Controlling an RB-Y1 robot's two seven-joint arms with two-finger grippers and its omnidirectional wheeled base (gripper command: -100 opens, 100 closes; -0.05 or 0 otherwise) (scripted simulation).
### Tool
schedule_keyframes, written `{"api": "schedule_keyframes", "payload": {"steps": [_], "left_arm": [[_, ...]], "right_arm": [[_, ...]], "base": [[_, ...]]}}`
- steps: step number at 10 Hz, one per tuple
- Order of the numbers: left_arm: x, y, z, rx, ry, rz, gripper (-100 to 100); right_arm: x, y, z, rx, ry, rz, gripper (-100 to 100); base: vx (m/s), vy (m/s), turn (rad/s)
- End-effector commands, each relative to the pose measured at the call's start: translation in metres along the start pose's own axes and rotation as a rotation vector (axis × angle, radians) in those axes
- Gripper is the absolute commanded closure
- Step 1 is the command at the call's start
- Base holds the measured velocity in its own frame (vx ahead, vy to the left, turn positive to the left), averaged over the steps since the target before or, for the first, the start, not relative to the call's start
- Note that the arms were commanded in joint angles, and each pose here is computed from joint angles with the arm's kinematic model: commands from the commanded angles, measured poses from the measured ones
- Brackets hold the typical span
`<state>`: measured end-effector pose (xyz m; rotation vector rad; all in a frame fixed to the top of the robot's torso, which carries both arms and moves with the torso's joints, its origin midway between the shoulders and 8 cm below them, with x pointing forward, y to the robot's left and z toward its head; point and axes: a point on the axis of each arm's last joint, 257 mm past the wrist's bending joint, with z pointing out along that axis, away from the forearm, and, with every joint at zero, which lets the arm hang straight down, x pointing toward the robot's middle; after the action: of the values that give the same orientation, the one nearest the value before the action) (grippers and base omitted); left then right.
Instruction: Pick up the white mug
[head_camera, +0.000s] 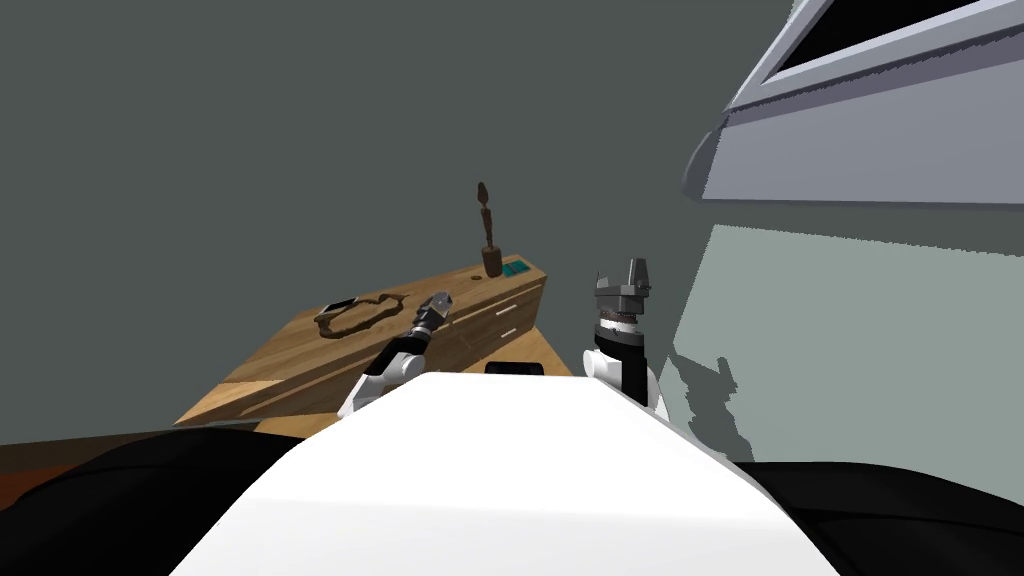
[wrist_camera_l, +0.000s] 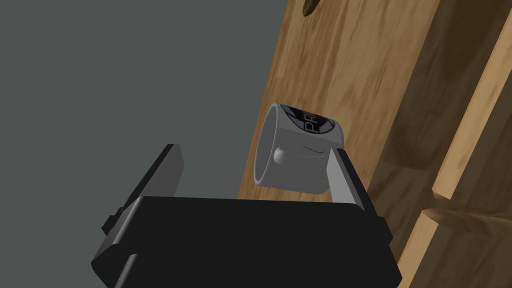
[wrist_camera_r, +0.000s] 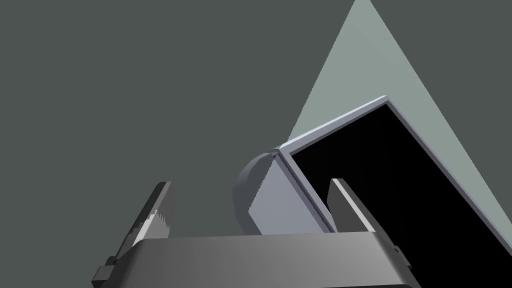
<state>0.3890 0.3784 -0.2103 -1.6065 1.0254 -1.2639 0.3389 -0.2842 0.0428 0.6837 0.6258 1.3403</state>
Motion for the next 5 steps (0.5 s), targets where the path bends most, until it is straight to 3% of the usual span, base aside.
{"api": "schedule_keyframes", "payload": {"steps": [1, 5], "left_arm": [[-0.012, 0.013, -0.004, -0.054, -0.023, -0.005, -100], [-0.035, 0.038, -0.013, -0.161, -0.073, -0.018, -100]], "right_arm": [[0.0, 0.0, 0.0, 0.0, 0.0, 0.0, 0], [0.0, 0.0, 0.0, 0.0, 0.0, 0.0, 0]], "base": [[0.096, 0.028, 0.039], [0.074, 0.018, 0.041]]}}
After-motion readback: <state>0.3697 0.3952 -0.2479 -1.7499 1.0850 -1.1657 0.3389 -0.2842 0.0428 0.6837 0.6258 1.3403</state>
